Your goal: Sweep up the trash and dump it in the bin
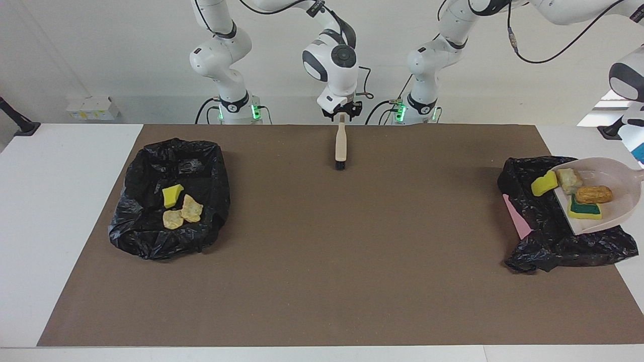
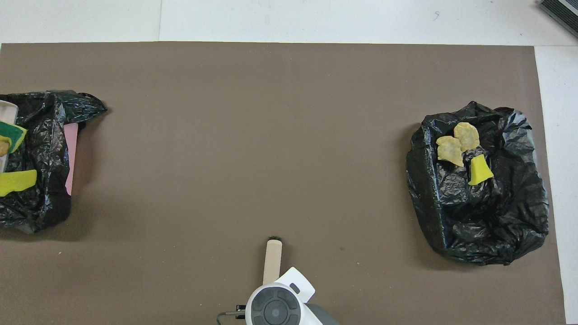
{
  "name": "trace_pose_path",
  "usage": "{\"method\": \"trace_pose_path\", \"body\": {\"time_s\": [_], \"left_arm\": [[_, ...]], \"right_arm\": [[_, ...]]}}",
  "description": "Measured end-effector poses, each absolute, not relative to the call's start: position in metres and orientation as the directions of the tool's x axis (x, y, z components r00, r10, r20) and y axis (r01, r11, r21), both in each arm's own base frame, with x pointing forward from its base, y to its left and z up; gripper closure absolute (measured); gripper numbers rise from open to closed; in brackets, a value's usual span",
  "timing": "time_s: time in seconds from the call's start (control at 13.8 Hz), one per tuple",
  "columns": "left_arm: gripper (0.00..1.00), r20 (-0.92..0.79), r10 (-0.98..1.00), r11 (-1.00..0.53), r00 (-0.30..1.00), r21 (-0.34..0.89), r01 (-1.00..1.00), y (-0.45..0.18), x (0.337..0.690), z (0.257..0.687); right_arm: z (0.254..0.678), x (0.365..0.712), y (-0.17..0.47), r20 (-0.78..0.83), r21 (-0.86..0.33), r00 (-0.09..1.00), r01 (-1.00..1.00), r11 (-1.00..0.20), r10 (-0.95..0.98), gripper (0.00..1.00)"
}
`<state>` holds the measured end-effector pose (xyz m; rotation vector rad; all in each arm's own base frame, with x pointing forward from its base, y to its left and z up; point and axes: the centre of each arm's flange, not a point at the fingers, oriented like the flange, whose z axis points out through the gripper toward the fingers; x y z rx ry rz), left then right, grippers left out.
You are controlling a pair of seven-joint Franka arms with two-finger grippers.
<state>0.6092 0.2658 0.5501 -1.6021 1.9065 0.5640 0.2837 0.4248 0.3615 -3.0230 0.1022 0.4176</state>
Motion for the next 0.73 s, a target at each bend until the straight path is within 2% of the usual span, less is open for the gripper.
{"method": "trace_pose_path", "body": {"time_s": [0.15,0.22,0.29,0.36,0.73], "left_arm": [[0.68,-0.685,-0.721,0.168,-0.109,-0.02,-0.986,0.262,0.609,0.55],[0.68,-0.693,-0.714,0.149,-0.102,-0.008,-0.989,0.263,0.608,0.555],[0.68,-0.707,-0.701,0.13,-0.094,0.002,-0.991,0.264,0.606,0.564],[0.68,-0.722,-0.686,0.11,-0.084,0.011,-0.994,0.265,0.605,0.572],[0.68,-0.747,-0.662,0.079,-0.05,-0.004,-0.997,0.263,0.605,0.589]], "right_arm": [[0.391,0.329,0.403,-0.24,-0.128,0.962,-0.168,-0.978,-0.133,0.13],[0.411,0.357,0.383,-0.229,-0.149,0.955,-0.224,-0.963,-0.187,0.11],[0.431,0.38,0.363,-0.221,-0.162,0.948,-0.268,-0.95,-0.23,0.03],[0.453,0.4,0.343,-0.214,-0.171,0.941,-0.301,-0.938,-0.263,0.0],[0.569,0.483,0.227,-0.116,-0.174,0.96,-0.271,-0.947,-0.253,0.0]]}}
